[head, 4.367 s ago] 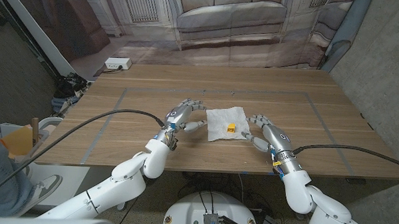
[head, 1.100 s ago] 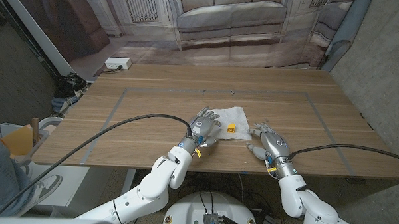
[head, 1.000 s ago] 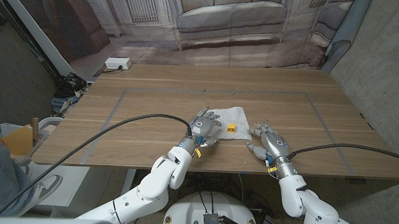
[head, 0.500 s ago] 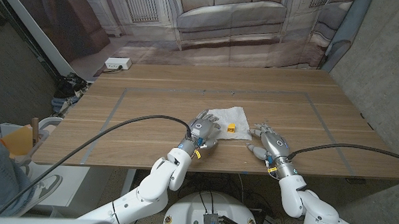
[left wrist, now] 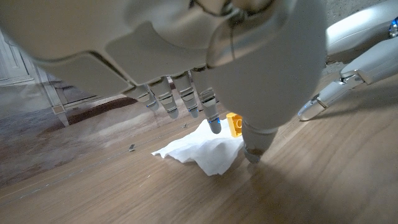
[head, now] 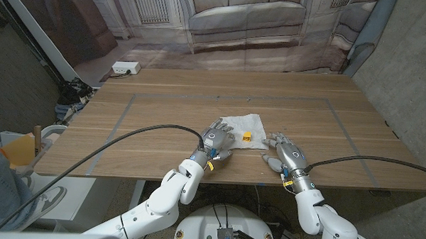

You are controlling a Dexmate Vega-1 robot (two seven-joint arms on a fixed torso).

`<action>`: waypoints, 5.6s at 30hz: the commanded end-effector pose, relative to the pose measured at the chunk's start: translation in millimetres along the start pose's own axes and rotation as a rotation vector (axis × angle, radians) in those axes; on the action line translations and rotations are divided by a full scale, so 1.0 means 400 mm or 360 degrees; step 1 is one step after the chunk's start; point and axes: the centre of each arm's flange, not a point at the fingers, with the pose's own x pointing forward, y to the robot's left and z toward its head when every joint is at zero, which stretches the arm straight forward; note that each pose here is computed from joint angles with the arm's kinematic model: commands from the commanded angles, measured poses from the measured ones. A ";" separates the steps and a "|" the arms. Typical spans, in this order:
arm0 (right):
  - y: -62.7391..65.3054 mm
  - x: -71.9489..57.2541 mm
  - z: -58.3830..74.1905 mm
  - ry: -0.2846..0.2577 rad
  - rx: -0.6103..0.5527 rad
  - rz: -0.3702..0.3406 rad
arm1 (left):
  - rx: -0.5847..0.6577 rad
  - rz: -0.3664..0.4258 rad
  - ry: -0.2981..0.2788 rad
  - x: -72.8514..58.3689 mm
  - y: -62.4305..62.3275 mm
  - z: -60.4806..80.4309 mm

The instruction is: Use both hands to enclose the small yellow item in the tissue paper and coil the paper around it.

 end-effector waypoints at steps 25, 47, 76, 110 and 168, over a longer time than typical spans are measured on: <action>0.026 0.037 -0.025 0.0014 -0.0043 -0.0042 | -0.0034 0.0017 -0.0018 0.019 0.002 -0.015; 0.024 0.075 -0.013 -0.0021 -0.0030 -0.0031 | -0.0087 0.0110 0.0025 0.036 -0.008 -0.024; -0.003 0.106 -0.013 0.0042 0.0162 -0.0051 | -0.0227 0.0120 0.0028 0.058 0.019 -0.035; -0.097 0.177 -0.011 0.0027 0.0273 -0.0010 | -0.0573 0.0178 0.0084 0.100 0.073 -0.092; -0.146 0.377 -0.046 0.0271 0.0437 0.0299 | -0.0405 -0.0001 0.0067 0.349 0.177 -0.109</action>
